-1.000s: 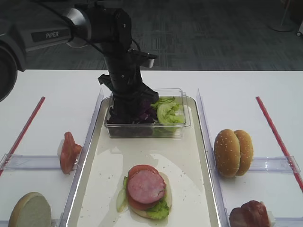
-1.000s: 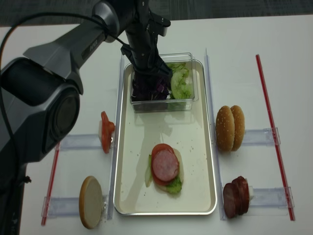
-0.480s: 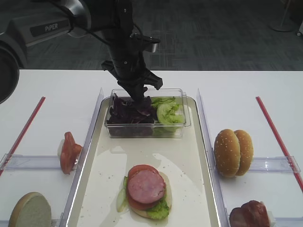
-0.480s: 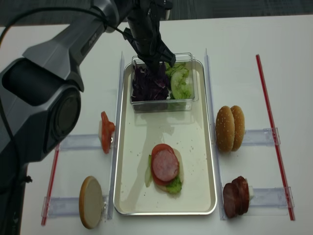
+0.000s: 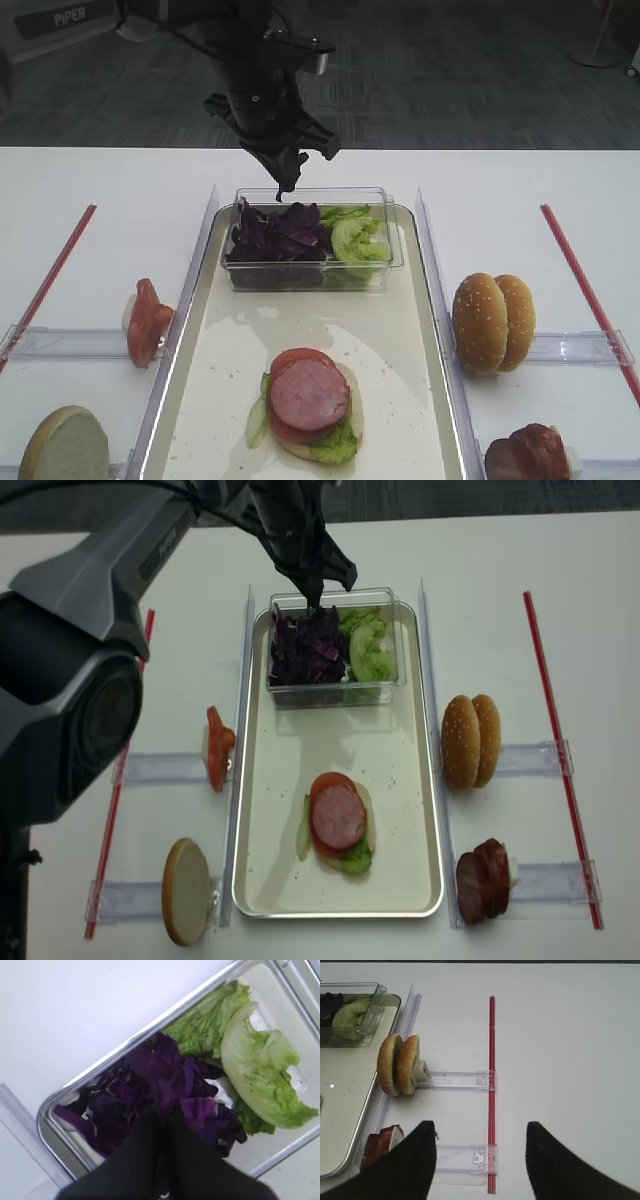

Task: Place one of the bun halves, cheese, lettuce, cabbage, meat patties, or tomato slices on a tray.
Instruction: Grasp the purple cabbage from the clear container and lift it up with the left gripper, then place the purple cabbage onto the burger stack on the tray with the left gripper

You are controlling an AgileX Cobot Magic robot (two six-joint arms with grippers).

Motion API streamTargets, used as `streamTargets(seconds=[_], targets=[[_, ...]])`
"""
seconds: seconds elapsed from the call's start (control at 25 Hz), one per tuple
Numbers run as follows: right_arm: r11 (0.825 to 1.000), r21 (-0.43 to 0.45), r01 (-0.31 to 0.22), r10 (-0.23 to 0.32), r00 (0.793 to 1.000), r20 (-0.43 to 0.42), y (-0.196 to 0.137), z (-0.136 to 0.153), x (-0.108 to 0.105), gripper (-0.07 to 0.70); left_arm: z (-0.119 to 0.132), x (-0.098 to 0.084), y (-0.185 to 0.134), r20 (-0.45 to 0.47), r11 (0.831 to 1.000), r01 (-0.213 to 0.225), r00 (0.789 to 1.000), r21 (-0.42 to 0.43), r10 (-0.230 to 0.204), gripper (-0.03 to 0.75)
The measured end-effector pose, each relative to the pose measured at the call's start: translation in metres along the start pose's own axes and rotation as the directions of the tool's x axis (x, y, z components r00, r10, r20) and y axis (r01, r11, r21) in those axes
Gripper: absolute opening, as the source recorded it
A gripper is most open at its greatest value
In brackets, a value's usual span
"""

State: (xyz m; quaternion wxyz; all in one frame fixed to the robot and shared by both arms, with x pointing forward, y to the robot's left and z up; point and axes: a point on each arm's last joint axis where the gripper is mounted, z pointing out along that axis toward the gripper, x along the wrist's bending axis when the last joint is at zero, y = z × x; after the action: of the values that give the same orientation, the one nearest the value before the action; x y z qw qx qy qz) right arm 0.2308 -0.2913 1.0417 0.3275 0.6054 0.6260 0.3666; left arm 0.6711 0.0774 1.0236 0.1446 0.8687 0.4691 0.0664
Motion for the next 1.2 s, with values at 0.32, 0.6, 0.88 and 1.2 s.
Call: streamTargets(seconds=[0.32,0.6,0.88,1.2], targets=[[1.0,0.0,-0.005,0.005,1.0,0.002,0.0,0.0,0.0,0.433,-0.008,-0.004,-0.014,0.006,0.999,-0.003,1.0,0.039,0.002,-0.011],[1.0,0.0,-0.006,0.006,1.0,0.004,0.0,0.0,0.0,0.433,-0.016,-0.011,-0.029,0.035,0.998,0.002,0.999,0.069,-0.005,-0.011],[1.0,0.0,-0.013,0.013,1.0,0.007,0.0,0.0,-0.001,0.433,-0.023,-0.028,-0.041,0.044,0.995,-0.035,0.999,0.094,0.031,-0.011],[1.0,0.0,-0.019,0.019,1.0,0.009,0.0,0.0,-0.001,0.433,-0.03,-0.037,-0.058,0.048,0.991,-0.054,0.998,0.124,0.048,-0.012]])
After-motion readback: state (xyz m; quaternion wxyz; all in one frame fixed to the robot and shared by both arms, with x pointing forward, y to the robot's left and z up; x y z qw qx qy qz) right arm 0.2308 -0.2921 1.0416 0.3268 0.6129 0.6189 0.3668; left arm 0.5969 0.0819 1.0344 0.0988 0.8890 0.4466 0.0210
